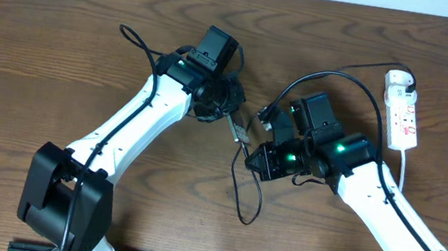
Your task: Plug charger to phone and switch on socket
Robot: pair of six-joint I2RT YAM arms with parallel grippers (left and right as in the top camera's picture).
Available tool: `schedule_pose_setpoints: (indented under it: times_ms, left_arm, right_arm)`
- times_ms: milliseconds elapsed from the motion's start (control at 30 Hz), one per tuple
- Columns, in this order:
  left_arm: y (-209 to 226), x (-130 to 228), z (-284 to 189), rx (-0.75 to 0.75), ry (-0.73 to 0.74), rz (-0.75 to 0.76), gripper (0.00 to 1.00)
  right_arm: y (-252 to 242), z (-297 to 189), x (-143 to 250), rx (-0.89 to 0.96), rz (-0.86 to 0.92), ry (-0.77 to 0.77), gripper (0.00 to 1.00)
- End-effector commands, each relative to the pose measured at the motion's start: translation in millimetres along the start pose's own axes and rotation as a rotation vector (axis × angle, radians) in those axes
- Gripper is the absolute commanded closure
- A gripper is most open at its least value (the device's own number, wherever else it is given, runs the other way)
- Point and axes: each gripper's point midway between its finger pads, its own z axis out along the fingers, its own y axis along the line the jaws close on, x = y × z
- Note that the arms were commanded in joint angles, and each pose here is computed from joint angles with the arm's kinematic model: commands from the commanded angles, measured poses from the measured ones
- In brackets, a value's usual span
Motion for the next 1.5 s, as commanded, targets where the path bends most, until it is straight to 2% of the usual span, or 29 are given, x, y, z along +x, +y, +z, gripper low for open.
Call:
schedule_pose_setpoints:
  times_ms: [0, 600, 1000, 1467]
  left_arm:
    - [-26, 19, -14, 0.11, 0.087, 0.039, 0.93]
    - [-26, 18, -15, 0.119, 0.091, 0.076, 0.93]
    - [-30, 24, -16, 0.154, 0.12, 0.169, 0.93]
    - [-34, 33, -18, 0.178, 0.171, 0.143, 0.93]
  right_arm:
    - [0, -7, -14, 0.008, -0.022, -0.049, 0.99]
    - [-7, -11, -20, 0.014, -0.002, -0.071, 0.99]
    - [-4, -12, -34, 0.0, 0.001, -0.127, 0.99]
    - [0, -14, -46, -0.013, -0.008, -0.174, 0.99]
